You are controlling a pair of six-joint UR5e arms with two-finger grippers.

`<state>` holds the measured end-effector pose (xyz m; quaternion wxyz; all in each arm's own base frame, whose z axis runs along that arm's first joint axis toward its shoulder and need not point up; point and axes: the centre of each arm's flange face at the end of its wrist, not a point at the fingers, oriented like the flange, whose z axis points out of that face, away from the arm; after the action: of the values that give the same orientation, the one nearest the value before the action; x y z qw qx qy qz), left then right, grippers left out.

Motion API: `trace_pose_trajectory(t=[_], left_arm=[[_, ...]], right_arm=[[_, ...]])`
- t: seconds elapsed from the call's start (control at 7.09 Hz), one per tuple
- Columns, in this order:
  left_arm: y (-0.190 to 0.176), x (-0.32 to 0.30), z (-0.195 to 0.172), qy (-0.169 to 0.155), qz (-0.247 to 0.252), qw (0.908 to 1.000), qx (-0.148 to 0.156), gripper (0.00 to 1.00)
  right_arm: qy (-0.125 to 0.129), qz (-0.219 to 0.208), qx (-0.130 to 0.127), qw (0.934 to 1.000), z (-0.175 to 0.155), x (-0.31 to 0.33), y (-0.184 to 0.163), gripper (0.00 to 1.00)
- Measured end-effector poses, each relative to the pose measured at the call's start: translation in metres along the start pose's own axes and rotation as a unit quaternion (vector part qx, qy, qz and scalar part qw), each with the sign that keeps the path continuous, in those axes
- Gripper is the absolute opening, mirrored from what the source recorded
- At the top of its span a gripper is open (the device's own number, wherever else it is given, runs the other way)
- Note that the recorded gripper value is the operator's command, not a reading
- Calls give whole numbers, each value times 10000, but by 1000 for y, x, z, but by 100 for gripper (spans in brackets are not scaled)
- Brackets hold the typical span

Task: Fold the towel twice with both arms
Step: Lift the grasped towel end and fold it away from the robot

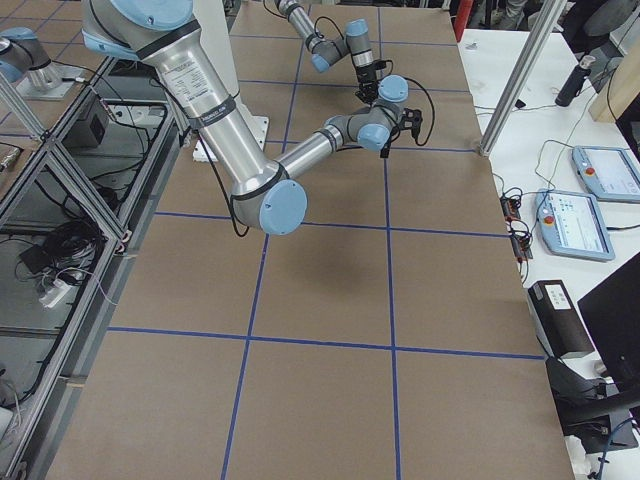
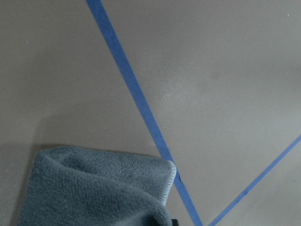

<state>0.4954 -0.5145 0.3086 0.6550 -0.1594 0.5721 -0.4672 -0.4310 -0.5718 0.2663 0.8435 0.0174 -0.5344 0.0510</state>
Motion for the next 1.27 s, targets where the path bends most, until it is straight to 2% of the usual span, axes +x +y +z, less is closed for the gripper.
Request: trace_pose_trajectory(t=[0.42,1.27], left_arm=[[4,7,15,-23,-63,10000,29,100],[4,18,23,-1,-18,10000,86,100]], right_arm=[[13,-5,30,10000,0,1,-1,100],[23,1,31,10000,1,2,-1,100]])
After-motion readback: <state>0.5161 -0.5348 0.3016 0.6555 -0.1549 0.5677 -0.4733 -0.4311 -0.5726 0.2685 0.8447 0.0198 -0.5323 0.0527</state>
